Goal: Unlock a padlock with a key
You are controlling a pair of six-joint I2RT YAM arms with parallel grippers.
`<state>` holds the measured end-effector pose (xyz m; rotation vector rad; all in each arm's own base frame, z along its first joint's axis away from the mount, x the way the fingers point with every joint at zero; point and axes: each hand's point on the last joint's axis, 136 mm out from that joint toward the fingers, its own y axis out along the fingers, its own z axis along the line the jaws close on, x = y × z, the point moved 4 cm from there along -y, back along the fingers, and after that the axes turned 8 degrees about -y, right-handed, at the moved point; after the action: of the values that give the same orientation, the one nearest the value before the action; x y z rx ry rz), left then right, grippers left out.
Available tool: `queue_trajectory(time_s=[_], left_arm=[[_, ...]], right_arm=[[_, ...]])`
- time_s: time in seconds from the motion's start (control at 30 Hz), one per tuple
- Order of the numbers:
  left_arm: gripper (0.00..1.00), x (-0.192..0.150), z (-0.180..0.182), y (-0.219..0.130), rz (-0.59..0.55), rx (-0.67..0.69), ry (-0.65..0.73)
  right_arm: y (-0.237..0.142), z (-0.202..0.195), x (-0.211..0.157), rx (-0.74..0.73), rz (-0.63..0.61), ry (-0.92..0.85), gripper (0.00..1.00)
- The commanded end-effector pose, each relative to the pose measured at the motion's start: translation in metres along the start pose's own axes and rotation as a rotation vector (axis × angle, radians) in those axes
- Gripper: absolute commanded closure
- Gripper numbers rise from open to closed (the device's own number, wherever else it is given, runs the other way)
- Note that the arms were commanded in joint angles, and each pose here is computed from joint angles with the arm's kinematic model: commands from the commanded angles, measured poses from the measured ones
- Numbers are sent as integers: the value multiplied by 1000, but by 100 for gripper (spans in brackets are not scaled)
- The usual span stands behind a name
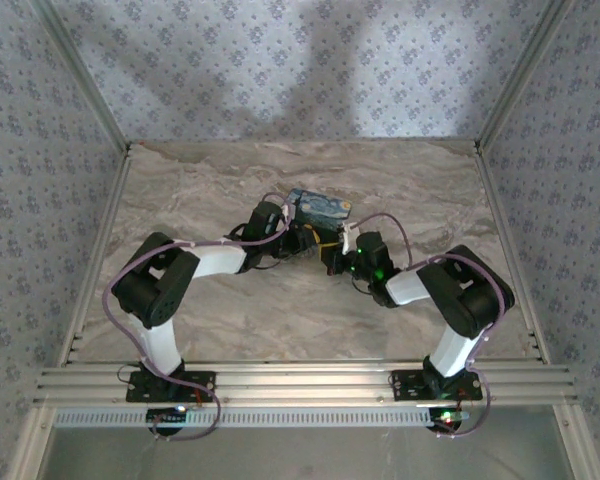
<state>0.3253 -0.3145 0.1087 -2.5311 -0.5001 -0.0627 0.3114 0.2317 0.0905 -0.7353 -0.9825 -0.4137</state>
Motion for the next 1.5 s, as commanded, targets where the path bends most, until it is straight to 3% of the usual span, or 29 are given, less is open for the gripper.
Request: queue_trajectory(time_s=[0.0,0.37,0.73,1.17,1.47], left_arm=[[79,-27,-24,-3,128,-69,27],[79,-28,-21,-1,131,-62,23],[78,-29,-6,11,135,-44,6],[61,-19,10,8,90,-25,-9],[40,-4,7,-24,-1,-45,-2]], right_arm=[[5,21,51,136,-163,-8,100],[2,13,50,75,-171,-20,100],[1,-3,20,-7,-110,33,100],[3,-16,-18,-70,-25,85,100],[6,-9,-28,-48,7,147,100]])
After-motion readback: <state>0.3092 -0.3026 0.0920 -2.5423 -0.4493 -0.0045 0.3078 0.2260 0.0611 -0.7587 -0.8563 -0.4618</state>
